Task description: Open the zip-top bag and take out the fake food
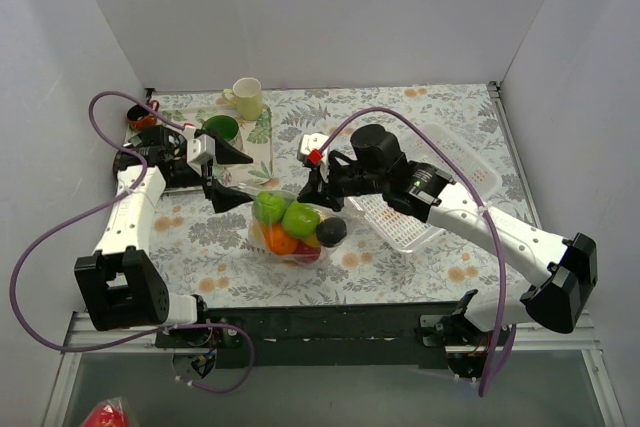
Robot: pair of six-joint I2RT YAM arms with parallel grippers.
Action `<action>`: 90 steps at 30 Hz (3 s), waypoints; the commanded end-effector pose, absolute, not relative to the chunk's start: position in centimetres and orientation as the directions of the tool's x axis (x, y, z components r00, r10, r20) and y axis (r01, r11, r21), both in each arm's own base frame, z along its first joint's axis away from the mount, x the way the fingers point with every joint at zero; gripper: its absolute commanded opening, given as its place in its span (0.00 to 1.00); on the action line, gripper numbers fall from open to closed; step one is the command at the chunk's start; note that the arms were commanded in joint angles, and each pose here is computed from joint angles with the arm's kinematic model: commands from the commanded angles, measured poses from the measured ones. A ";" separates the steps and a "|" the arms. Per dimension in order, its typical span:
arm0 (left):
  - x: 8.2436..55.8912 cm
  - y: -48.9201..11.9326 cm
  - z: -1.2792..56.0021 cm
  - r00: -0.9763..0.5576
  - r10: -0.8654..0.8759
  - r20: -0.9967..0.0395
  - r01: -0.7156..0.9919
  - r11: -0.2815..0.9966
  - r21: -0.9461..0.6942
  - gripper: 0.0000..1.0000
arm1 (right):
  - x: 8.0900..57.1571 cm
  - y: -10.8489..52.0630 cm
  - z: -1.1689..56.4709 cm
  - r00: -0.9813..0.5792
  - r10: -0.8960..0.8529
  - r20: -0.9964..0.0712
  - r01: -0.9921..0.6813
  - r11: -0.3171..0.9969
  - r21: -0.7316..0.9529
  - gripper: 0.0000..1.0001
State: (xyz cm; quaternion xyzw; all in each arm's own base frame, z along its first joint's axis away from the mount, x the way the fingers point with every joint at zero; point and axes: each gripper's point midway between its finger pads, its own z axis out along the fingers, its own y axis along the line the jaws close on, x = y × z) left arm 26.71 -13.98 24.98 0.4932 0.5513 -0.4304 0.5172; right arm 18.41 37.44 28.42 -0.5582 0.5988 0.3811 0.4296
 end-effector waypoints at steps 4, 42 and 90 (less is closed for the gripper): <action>23.7 -16.0 31.6 0.065 -0.205 -0.977 0.998 0.015 0.063 0.98 | 17.8 38.0 31.5 0.045 -0.241 -0.969 -0.996 0.066 -0.063 0.01; 20.8 -16.8 31.2 -0.055 -0.186 -0.981 0.997 -0.072 -0.042 0.78 | 18.8 36.6 32.0 0.067 -0.199 -0.978 -0.979 0.175 -0.103 0.01; 19.3 -19.0 30.7 0.020 -0.086 -0.996 0.996 -0.090 0.028 0.03 | 18.9 43.8 31.8 0.168 -0.255 -0.952 -0.981 0.050 -0.186 0.49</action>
